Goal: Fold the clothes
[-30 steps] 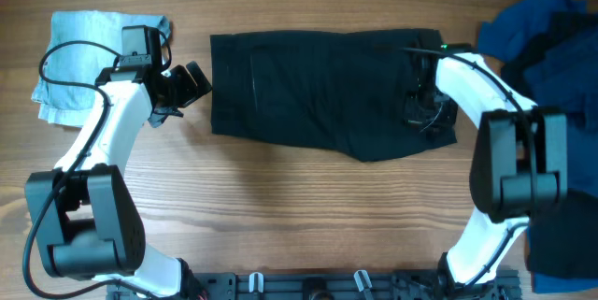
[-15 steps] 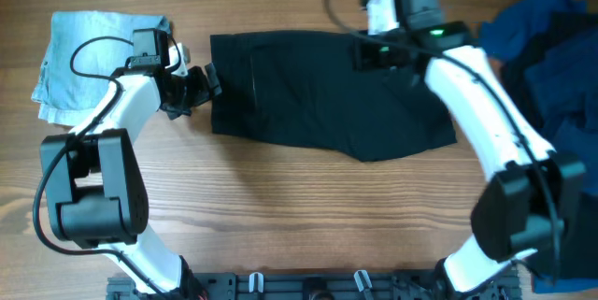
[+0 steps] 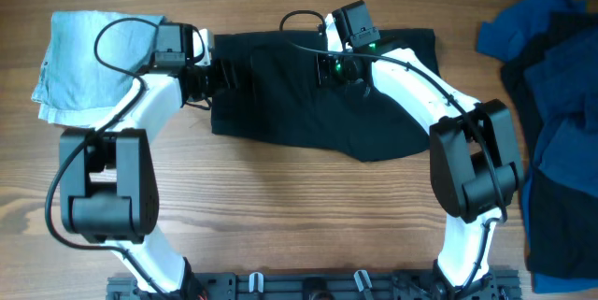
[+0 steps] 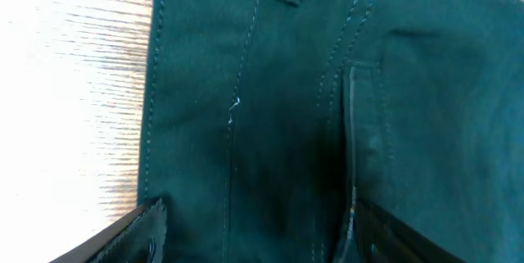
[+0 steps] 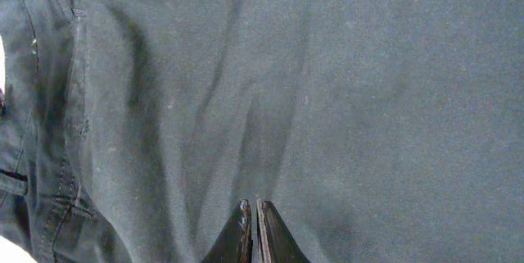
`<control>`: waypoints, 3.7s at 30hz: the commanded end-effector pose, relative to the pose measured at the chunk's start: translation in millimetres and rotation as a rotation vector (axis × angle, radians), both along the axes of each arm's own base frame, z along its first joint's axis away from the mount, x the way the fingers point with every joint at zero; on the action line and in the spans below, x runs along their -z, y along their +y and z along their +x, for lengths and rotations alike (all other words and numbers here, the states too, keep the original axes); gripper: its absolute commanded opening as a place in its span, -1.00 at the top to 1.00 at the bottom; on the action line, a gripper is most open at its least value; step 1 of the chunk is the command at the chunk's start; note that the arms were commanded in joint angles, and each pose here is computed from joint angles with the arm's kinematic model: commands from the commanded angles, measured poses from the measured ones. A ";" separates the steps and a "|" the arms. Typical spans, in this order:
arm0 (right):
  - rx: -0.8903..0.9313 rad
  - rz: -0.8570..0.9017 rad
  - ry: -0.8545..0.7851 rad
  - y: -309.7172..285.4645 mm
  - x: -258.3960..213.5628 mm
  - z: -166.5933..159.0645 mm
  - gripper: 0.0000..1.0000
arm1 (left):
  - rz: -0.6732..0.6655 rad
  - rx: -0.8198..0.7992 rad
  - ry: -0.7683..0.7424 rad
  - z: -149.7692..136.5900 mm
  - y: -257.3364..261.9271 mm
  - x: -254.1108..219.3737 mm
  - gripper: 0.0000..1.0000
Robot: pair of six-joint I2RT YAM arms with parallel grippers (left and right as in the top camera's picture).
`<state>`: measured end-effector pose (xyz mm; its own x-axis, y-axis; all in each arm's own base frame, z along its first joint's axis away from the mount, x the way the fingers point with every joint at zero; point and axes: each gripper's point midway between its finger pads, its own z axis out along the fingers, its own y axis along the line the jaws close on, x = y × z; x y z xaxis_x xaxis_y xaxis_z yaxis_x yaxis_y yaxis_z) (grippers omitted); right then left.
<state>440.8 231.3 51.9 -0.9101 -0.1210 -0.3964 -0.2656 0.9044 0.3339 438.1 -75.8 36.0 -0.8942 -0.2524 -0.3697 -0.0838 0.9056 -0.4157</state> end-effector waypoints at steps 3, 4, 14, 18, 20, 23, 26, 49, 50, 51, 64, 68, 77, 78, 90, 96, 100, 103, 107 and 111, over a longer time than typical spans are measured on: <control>0.028 -0.027 0.004 -4.2 6.4 2.0 0.91 | 0.042 -0.004 0.047 -0.4 4.0 30.0 -0.62; 0.028 -0.028 0.006 -4.3 7.2 1.8 0.91 | 0.048 -0.007 0.051 -0.6 5.2 31.6 -0.67; 0.056 -0.044 0.081 -6.2 41.7 -3.2 0.91 | 0.123 -0.042 0.094 -9.0 19.3 38.5 -0.71; 0.072 -0.040 0.092 -6.3 43.3 -3.6 0.91 | 0.134 -0.044 0.113 -13.3 20.8 41.7 -0.69; 0.072 -0.039 0.092 -6.2 43.3 -3.6 0.91 | 0.135 -0.043 0.127 -16.5 20.6 46.2 -0.63; 0.077 -0.034 0.096 -5.6 43.1 -3.9 0.91 | 0.138 -0.037 0.197 -30.4 19.2 59.0 -0.61; 0.074 -0.023 0.097 -3.7 42.3 -3.8 0.91 | 0.144 -0.016 0.247 -41.6 11.6 69.7 -0.61; 0.087 -0.019 0.103 -3.8 42.4 -3.9 0.89 | 0.209 -0.062 0.379 -65.1 2.6 112.3 0.05; 0.087 -0.020 0.104 -3.9 42.5 -4.1 0.89 | 0.209 -0.062 0.379 -65.2 2.6 112.3 0.11; 0.087 -0.020 0.104 -3.9 42.5 -4.1 0.89 | 0.209 -0.062 0.379 -65.2 2.5 112.1 0.20; 0.087 -0.019 0.102 -4.7 42.3 -3.3 0.91 | 0.208 -0.096 0.388 -49.7 14.5 86.6 0.92; 0.102 0.008 0.068 -9.2 22.0 6.8 0.91 | 0.289 -0.133 0.367 -26.1 30.8 40.4 0.92; 0.067 0.097 0.076 -3.5 -23.8 -7.3 0.91 | 0.294 -0.153 0.278 -1.9 32.4 -13.1 0.92; 0.060 0.109 0.088 -1.4 -23.9 -9.8 0.91 | 0.294 -0.154 0.278 -1.8 32.4 -13.2 0.92; 0.067 0.047 0.086 19.5 23.1 -23.1 0.92 | 0.297 -0.152 0.293 -3.9 32.6 -8.5 0.53; 0.058 0.021 0.135 22.5 57.1 -30.8 0.91 | 0.310 -0.133 0.294 -4.0 44.2 -8.2 -0.73; 0.054 0.030 0.136 24.2 56.7 -30.8 0.91 | 0.274 -0.150 0.405 -25.9 56.5 -0.2 -0.88; 0.059 0.037 0.134 25.3 55.8 -29.6 0.91 | 0.158 -0.111 0.506 -46.9 41.3 3.2 -0.97; 0.058 0.038 0.131 25.5 55.6 -29.1 0.90 | 0.145 -0.082 0.634 -81.3 36.3 12.3 -0.98; 0.055 0.037 0.130 25.4 55.7 -29.2 0.90 | 0.097 -0.123 0.705 -103.0 32.7 31.6 -1.00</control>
<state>414.7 256.6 5.3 -0.9543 -0.0563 -0.2934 -0.1767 0.8983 0.4023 355.4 -34.4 20.6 -0.9238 -0.3396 0.1771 -0.3619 0.9253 -0.1134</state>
